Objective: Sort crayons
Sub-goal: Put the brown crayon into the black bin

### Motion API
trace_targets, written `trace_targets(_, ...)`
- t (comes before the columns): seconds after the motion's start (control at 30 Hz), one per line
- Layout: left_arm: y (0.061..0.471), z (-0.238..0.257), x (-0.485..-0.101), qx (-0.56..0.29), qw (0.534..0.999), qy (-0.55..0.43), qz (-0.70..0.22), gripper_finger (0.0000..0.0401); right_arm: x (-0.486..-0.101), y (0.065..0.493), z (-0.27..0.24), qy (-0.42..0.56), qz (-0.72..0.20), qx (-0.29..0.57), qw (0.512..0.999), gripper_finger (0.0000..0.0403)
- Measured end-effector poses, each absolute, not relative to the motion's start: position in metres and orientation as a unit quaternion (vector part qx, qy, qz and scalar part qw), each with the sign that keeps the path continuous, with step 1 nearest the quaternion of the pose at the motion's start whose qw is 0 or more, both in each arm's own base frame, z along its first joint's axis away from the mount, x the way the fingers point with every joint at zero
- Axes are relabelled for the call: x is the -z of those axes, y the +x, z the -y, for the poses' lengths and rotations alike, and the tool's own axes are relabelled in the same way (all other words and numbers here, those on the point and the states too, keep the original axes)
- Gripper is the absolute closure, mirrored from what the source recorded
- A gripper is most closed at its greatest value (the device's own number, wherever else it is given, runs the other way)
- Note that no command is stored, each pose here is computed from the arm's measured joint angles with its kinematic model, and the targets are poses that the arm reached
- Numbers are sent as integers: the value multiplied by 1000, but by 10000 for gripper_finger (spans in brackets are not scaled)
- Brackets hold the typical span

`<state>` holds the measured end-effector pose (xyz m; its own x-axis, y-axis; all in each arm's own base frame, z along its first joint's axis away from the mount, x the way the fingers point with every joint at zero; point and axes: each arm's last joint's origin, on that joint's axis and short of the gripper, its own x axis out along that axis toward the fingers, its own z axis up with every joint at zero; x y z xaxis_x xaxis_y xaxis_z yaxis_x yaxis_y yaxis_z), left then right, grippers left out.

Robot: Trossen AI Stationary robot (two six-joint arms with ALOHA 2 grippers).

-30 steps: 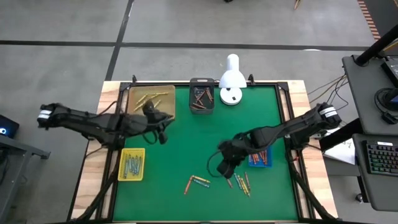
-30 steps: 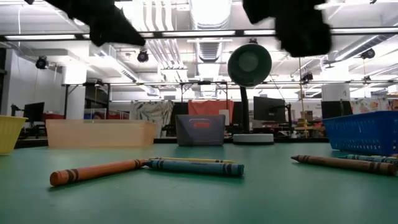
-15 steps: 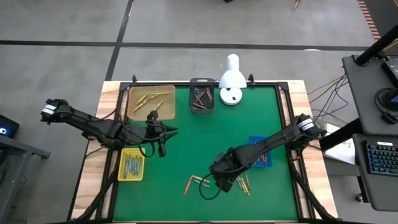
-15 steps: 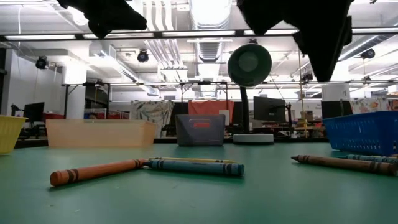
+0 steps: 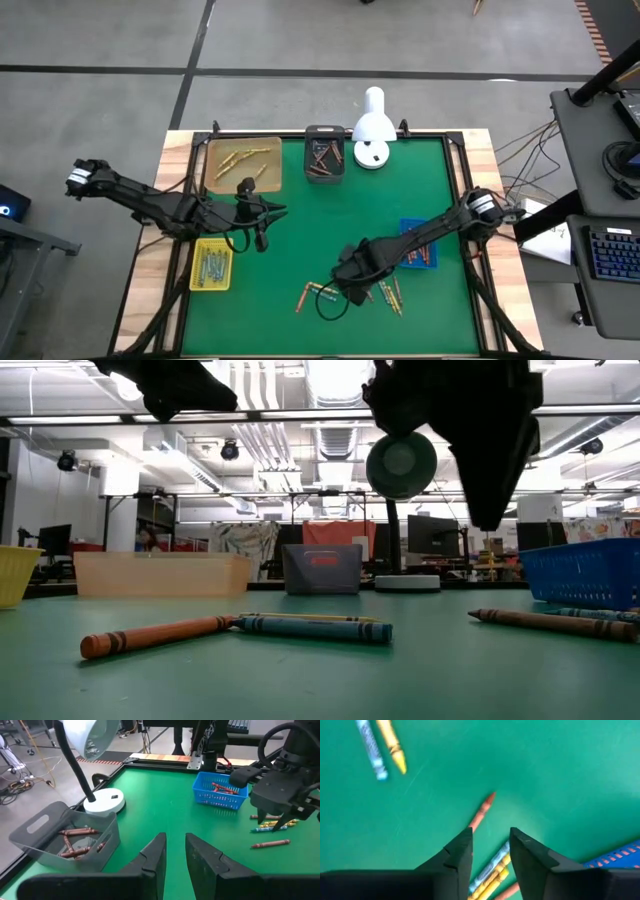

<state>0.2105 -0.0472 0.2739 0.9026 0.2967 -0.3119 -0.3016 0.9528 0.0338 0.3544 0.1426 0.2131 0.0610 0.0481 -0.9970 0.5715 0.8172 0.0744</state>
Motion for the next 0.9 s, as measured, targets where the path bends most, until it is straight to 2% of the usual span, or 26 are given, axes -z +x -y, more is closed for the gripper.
trace_targets(0.23,210,47,-274,-152,975,-1,-160,346,-196,360,-144,239,-648,231,685,246)
trace_targets(0.47,211,47,-274,-152,976,-1,-159,346,-155,367,-150,218,-683,242,654,242)
trace_targets(0.7,211,47,-274,-153,976,-7,-156,346,-138,369,-157,199,-693,242,649,270)
trace_targets(0.9,211,47,-274,-161,975,-19,-153,346,-138,372,-158,215,-681,234,660,337)
